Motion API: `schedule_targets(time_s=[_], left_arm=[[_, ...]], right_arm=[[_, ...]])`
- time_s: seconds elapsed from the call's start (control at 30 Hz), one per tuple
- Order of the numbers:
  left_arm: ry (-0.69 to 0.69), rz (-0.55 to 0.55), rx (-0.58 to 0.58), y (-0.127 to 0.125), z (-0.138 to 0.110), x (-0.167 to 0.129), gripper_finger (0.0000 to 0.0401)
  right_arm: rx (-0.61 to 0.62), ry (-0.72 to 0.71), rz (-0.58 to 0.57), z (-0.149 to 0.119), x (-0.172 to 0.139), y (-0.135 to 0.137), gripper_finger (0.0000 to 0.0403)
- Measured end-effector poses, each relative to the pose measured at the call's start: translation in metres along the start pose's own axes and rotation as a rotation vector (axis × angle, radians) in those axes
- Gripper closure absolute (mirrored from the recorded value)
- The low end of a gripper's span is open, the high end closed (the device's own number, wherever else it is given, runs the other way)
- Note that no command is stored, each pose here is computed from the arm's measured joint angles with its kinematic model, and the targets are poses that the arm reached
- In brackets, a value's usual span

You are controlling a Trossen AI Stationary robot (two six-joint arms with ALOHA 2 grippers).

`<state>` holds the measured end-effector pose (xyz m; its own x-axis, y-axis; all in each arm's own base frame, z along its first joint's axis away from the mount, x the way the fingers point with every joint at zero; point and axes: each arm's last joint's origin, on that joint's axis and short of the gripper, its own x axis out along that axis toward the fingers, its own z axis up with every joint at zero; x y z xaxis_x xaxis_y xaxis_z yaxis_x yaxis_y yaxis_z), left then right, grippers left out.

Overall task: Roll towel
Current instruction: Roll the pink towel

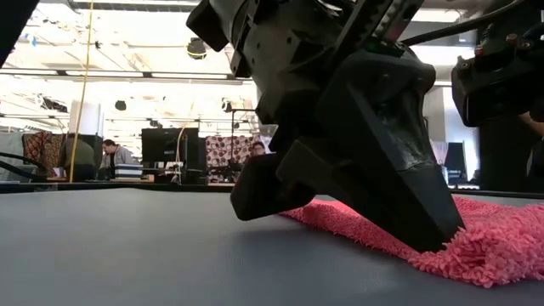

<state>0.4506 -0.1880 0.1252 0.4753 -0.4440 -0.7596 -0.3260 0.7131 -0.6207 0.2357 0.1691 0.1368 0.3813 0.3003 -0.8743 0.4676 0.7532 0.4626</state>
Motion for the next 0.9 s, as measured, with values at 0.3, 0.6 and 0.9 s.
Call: schedule_targets(time_s=[0.3,0.6,0.9], left_arm=[[-0.028,-0.015,0.033,-0.0062,0.008,-0.0042,0.0401],[-0.04,-0.008,0.03,-0.0048,0.01,-0.0046,0.0401],[-0.054,0.005,0.025,-0.0045,0.0103,-0.0046,0.0401]], right_arm=[[0.0,-0.008,-0.002,0.0002,0.0,0.0,0.0271],[-0.025,-0.078,-0.019,0.002,-0.0001,0.0003,0.0266],[-0.037,-0.022,-0.021,-0.0027,-0.0001,0.0,0.0268]])
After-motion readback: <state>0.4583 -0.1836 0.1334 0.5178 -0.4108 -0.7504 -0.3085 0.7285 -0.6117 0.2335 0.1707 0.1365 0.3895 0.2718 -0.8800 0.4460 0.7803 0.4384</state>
